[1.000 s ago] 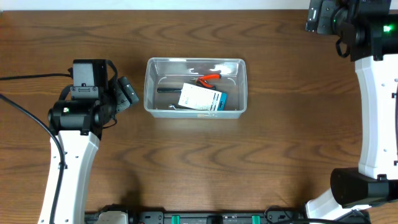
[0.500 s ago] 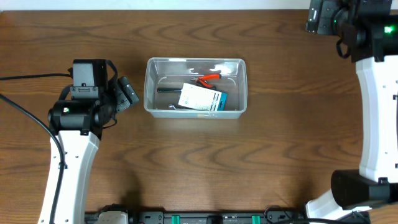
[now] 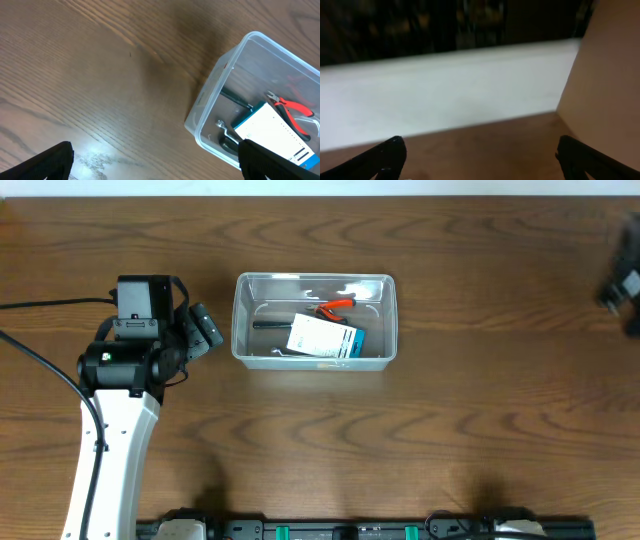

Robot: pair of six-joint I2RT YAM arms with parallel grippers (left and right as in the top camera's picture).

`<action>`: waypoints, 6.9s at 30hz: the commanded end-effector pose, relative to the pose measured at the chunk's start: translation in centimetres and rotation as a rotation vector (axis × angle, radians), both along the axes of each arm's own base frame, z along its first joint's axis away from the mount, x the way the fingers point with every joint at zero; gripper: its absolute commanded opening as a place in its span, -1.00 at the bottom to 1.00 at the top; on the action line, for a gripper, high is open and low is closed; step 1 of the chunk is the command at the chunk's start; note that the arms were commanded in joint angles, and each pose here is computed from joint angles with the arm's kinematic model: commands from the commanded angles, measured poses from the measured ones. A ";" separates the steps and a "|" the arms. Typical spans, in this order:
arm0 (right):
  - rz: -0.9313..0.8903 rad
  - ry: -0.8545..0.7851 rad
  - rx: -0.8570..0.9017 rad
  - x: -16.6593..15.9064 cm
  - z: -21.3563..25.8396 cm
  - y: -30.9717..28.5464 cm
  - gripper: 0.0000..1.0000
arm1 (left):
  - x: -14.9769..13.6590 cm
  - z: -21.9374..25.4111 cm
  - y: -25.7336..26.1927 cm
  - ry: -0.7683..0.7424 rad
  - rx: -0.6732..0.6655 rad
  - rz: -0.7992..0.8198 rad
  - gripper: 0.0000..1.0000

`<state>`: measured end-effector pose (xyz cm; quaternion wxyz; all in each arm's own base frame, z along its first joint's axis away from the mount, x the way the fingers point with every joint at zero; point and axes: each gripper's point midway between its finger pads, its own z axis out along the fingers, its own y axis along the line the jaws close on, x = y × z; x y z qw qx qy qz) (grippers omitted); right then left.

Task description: Pack container

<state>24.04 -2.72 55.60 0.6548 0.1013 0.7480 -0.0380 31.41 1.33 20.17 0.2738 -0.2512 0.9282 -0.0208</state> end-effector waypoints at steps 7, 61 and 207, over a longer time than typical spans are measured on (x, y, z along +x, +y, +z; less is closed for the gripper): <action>-0.024 -0.038 0.000 -8.9 -3.3 -1.1 0.99 | 0.2 0.2 0.3 -0.001 0.011 0.008 0.96; 0.250 -0.064 -0.069 0.5 -39.9 4.1 0.99 | 0.2 0.2 0.3 -0.001 0.011 0.008 0.96; 0.250 -0.063 -0.069 0.6 -39.9 4.1 0.99 | -7.1 -6.1 -1.0 -0.833 0.306 -0.296 0.96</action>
